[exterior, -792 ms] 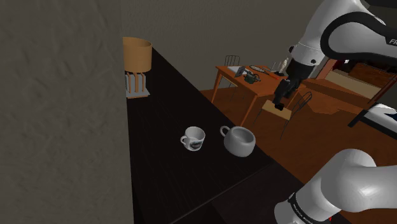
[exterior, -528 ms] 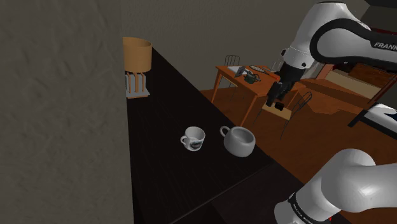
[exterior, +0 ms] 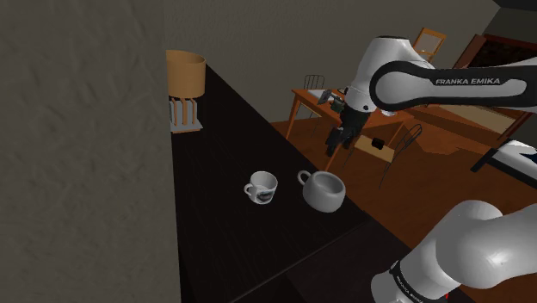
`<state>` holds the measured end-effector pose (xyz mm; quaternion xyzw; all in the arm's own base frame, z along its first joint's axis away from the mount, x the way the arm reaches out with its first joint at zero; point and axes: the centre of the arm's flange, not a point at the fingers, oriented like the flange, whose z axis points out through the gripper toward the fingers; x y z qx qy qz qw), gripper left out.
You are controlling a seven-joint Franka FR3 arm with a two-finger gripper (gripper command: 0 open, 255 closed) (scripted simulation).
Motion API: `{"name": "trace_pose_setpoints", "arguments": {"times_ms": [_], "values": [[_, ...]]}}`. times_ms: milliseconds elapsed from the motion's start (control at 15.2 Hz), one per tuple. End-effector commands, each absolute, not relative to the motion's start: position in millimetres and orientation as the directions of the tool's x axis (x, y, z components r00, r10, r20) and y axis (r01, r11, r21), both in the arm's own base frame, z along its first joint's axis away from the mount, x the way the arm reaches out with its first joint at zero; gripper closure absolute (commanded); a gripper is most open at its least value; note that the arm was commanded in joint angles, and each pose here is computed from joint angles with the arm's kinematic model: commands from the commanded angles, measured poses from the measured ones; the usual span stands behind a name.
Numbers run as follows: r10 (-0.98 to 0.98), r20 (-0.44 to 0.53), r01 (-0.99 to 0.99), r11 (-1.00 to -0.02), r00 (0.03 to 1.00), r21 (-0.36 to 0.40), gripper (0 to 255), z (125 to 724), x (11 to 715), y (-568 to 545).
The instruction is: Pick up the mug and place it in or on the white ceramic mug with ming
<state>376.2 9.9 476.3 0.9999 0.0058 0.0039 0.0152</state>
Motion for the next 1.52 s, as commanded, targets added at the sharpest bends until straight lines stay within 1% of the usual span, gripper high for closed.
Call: {"name": "trace_pose_setpoints", "arguments": {"times_ms": [0, 1056, 1452], "values": [[0.012, 0.008, 0.012, -1.000, 1.000, 0.021, 0, 459.3, 392.5, 17.5], [0.019, -0.003, 0.019, -0.999, 1.000, -0.049, 0, 310.8, 517.1, 93.3], [0.019, -0.004, 0.019, -0.998, 1.000, -0.052, 0, 277.8, 522.6, 98.4]]}}
